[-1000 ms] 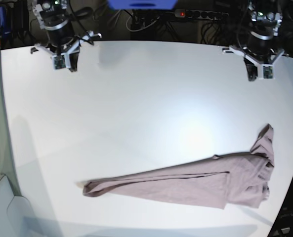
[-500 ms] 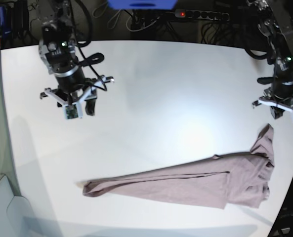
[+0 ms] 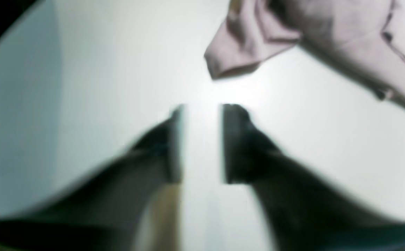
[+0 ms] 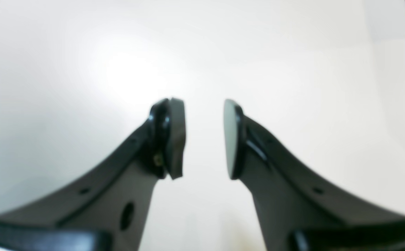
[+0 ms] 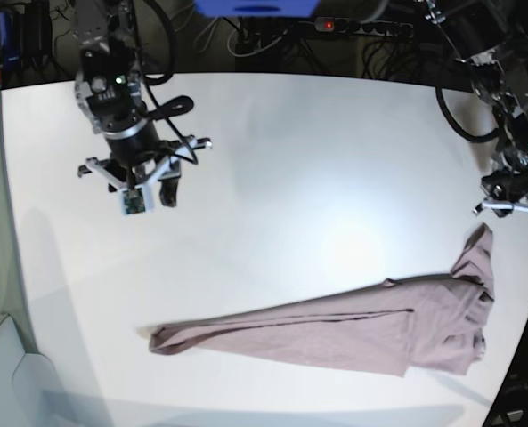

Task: Layout the t-shirt on the table in an organized manner, then fold the t-shirt properly
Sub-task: 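Move the left gripper down to the shirt's bunched end, then grasp the shirt fabric with the left gripper and drag it toward the robot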

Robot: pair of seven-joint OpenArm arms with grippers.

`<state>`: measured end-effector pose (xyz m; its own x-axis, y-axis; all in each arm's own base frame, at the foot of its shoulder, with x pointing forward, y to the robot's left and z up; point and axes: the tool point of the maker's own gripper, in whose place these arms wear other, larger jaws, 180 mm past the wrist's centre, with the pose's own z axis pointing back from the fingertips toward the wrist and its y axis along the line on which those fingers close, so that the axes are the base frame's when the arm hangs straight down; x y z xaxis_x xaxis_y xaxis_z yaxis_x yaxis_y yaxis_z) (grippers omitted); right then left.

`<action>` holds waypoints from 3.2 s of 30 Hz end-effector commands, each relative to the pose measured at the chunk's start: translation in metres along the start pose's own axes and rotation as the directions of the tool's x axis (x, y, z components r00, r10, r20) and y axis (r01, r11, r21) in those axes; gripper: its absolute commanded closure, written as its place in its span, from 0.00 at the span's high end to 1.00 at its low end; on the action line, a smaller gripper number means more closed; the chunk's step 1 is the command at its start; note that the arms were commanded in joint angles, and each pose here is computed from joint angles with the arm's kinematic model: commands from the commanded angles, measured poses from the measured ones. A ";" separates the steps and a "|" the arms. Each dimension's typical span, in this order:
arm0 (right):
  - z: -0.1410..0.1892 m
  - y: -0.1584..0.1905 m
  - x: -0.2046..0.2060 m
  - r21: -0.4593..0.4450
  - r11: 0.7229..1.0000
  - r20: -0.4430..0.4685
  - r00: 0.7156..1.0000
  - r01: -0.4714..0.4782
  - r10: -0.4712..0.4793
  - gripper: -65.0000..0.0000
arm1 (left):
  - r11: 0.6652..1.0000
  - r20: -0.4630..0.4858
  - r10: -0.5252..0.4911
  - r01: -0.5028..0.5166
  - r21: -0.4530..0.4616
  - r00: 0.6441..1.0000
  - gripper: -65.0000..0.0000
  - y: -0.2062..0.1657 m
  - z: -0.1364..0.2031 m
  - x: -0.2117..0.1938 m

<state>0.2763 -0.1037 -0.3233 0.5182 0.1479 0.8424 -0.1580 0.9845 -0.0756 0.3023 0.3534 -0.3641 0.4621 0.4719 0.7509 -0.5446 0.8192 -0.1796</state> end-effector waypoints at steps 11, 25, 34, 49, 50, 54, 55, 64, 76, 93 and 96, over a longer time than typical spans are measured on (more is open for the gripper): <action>0.004 -0.001 0.002 -0.001 1.000 0.018 1.000 -0.006 0.006 0.31 | 0.998 0.052 0.063 -0.063 -0.012 0.997 0.98 -0.006 -0.033 0.050; 0.007 0.000 -0.006 0.000 1.000 -0.004 1.000 -0.007 0.007 0.31 | 0.999 -0.024 -0.043 0.042 -0.027 0.999 0.98 -0.035 -0.090 0.042; 0.006 -0.005 -0.011 -0.005 1.000 -0.016 0.999 -0.029 0.029 0.31 | 1.000 -0.083 -0.022 0.022 0.002 0.996 0.98 -0.023 -0.101 0.013; 0.006 -0.006 -0.024 -0.004 0.999 -0.051 0.998 -0.036 0.036 0.31 | 0.995 -0.109 -0.102 0.101 -0.021 0.989 0.37 -0.035 -0.103 0.002; 0.007 -0.006 -0.025 -0.004 0.999 -0.055 0.998 -0.040 0.040 0.31 | 0.993 -0.113 -0.120 0.117 -0.028 0.986 0.24 -0.038 -0.103 0.000; 0.007 -0.007 -0.026 -0.004 0.999 -0.057 0.997 -0.043 0.043 0.31 | 0.991 -0.110 -0.135 0.133 -0.032 0.985 0.04 -0.042 -0.103 0.000; 0.008 -0.007 -0.027 -0.004 0.999 -0.058 0.997 -0.043 0.043 0.31 | 0.990 -0.103 -0.136 0.134 -0.034 0.985 0.04 -0.044 -0.103 0.003; 0.009 -0.009 -0.030 -0.005 0.998 -0.066 0.996 -0.056 0.056 0.31 | 0.973 0.086 -0.188 0.197 -0.122 0.979 0.00 -0.073 -0.032 0.055; 0.002 -0.013 -0.010 -0.015 0.998 -0.017 0.998 -0.060 0.060 0.31 | 0.967 0.211 -0.208 0.234 -0.104 0.955 0.00 -0.035 0.101 0.042; -0.009 -0.015 0.026 -0.023 0.998 0.069 0.996 -0.060 0.062 0.31 | 0.980 -0.205 -0.170 0.188 0.070 0.964 0.00 0.087 0.068 -0.077; -0.010 -0.007 0.031 -0.011 1.000 0.082 0.996 -0.025 0.026 0.31 | 0.981 -0.217 -0.162 0.182 0.074 0.963 0.00 0.090 0.067 -0.081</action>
<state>0.2955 -0.1073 -0.3158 0.4902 0.1674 0.8554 -0.1587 0.9821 -0.1013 0.1639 0.3593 -0.4074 0.6973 0.4097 0.5881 -0.5027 0.8644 -0.0062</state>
